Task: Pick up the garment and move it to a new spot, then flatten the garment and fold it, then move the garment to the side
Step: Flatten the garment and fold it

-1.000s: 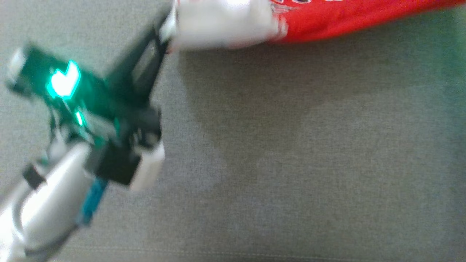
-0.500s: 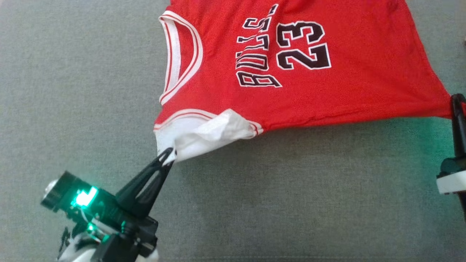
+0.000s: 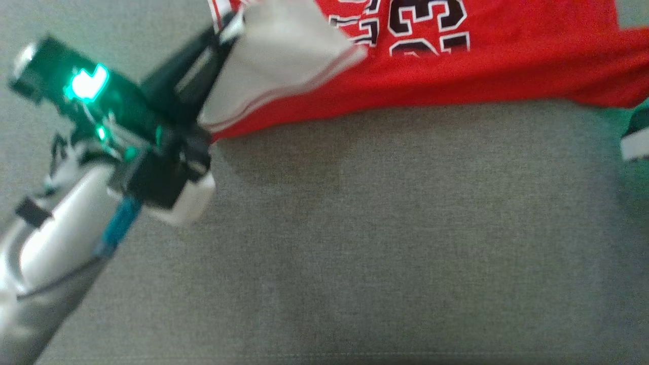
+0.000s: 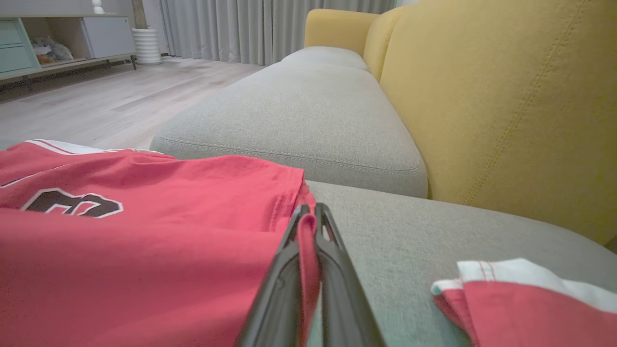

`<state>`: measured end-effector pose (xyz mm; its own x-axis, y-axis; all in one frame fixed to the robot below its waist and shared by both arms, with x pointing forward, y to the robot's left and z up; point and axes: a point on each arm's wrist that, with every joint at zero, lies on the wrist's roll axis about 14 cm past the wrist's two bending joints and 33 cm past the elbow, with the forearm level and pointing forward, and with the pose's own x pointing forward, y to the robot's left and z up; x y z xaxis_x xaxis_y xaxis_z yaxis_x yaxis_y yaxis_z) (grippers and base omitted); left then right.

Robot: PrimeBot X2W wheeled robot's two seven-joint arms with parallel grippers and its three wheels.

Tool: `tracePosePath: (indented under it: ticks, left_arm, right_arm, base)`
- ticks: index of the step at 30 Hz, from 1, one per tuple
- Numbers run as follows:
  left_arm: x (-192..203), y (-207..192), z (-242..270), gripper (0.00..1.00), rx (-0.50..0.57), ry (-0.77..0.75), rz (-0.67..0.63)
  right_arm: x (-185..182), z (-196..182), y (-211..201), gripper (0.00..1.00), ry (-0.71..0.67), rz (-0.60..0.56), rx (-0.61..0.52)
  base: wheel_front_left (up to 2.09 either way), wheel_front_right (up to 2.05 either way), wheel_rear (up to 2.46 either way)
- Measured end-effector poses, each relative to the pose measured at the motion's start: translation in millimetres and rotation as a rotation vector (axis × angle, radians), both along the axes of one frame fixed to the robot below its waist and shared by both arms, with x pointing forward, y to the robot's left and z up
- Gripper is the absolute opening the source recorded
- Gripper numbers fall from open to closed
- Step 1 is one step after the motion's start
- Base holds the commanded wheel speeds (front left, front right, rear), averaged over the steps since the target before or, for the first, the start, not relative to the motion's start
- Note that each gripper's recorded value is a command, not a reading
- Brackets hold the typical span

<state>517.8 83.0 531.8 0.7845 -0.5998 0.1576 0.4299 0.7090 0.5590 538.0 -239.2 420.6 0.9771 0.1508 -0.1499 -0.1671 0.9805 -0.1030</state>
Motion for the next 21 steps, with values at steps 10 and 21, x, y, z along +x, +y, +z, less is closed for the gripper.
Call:
tracePosePath:
  ticks: [10,21]
  left_arm:
    - [56.2,11.3,-19.8,0.00,0.037,0.003,0.061]
    - [62.2,25.8,-29.4,1.00,-0.075,0.029,0.233]
  right_arm:
    - [41.6,-18.1,8.1,0.00,0.011,0.016,-0.009]
    - [50.3,7.5,14.5,1.00,-0.077,-0.002,0.033]
  base:
    - [0.00,0.00,0.00]
    - [0.00,0.00,0.00]
